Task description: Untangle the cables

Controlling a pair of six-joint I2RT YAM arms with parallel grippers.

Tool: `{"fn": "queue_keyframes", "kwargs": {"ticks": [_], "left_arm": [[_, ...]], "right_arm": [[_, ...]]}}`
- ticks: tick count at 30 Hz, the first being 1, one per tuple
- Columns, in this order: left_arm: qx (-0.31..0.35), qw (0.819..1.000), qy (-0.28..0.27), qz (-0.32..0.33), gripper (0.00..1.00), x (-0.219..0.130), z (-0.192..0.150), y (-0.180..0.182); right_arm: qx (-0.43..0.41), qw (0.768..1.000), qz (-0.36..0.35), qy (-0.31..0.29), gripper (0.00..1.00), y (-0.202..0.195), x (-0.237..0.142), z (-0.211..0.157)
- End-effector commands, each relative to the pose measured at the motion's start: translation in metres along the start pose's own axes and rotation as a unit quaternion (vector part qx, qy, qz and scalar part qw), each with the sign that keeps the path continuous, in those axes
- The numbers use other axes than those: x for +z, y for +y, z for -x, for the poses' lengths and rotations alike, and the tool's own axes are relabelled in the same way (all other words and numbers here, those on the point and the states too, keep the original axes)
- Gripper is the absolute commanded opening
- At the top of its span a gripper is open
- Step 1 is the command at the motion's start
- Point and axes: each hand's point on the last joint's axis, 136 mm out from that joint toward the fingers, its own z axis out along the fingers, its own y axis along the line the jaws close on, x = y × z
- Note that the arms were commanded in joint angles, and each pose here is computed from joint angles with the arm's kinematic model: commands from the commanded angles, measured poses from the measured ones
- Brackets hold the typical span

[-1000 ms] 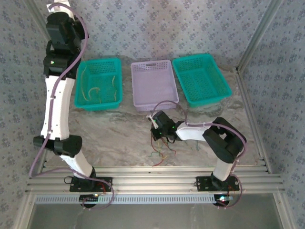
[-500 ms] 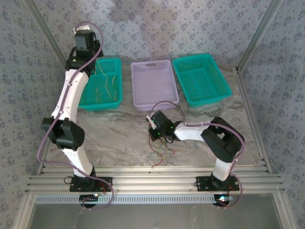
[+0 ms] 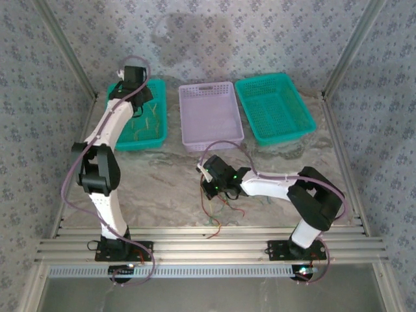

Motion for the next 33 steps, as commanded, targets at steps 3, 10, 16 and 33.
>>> {"fn": "queue_keyframes", "kwargs": {"ticks": [3,10,16,33], "left_arm": [[-0.020,0.999,0.036,-0.005,0.20,0.021,-0.026,0.002],[-0.022,0.997,0.064,-0.029,0.44,0.026,-0.039,-0.006],[-0.013,0.997,0.066,-0.049,0.73,0.006,-0.033,-0.011],[-0.034,0.979,0.066,-0.191,0.99,-0.111,0.006,-0.054]], "right_arm": [[-0.015,1.000,-0.003,-0.021,0.00,0.006,-0.018,0.018],[-0.011,0.999,-0.021,-0.034,0.00,-0.003,-0.029,0.033],[0.000,0.999,-0.005,-0.050,0.00,0.000,-0.040,0.042],[0.056,0.974,0.156,-0.157,0.00,0.011,-0.129,0.094]]}}
